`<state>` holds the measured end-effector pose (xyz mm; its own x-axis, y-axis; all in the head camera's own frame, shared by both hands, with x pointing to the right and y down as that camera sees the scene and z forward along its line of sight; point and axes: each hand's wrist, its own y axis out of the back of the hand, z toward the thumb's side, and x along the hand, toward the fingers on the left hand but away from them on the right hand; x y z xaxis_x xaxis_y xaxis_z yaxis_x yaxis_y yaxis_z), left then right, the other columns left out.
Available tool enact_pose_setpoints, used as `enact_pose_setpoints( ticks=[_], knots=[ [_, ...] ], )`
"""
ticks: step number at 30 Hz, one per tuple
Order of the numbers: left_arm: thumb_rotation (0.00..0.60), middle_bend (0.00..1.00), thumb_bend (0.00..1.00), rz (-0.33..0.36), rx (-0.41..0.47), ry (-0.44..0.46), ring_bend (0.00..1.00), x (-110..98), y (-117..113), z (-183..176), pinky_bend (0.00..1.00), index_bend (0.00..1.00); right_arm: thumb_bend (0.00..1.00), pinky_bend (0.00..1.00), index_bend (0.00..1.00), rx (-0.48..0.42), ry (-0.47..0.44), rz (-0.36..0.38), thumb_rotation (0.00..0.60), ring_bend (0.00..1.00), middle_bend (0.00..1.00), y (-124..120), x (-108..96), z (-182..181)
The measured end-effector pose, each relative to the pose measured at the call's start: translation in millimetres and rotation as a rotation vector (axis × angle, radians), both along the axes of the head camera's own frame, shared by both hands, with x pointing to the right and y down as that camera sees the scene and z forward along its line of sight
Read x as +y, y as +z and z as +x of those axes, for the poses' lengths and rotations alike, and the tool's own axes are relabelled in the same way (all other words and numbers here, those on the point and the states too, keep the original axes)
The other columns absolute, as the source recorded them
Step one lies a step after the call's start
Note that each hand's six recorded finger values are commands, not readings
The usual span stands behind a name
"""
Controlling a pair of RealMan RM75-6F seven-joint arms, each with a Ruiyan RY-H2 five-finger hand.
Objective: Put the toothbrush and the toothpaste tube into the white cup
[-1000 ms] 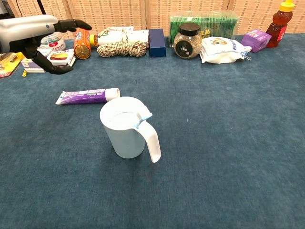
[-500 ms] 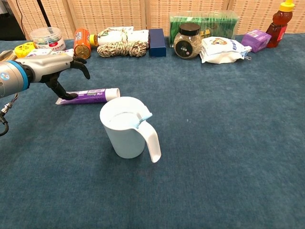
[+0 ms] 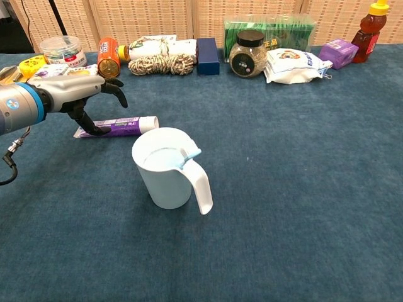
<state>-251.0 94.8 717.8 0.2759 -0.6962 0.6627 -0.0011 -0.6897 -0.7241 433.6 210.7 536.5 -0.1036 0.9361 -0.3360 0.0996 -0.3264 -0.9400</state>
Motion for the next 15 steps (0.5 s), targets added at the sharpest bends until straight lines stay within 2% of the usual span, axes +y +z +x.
enact_pose_setpoints(
  ticks=[8,12,15],
  knots=[
    [0.600,0.00,0.33,-0.027,0.001,0.001,0.00,4,12,13,0.00,0.31,0.00,0.00,0.00,-0.002,0.002,-0.003,0.600,0.00,0.00,1,-1,1],
    [0.600,0.00,0.34,-0.027,-0.003,0.007,0.00,4,15,16,0.00,0.41,0.00,0.00,0.00,-0.004,0.003,-0.004,0.600,0.00,0.00,1,-1,1],
    [0.600,0.00,0.35,-0.024,-0.011,0.016,0.00,5,19,19,0.00,0.43,0.00,0.00,0.00,-0.007,0.003,-0.008,0.600,0.00,0.00,1,-1,1]
  ],
)
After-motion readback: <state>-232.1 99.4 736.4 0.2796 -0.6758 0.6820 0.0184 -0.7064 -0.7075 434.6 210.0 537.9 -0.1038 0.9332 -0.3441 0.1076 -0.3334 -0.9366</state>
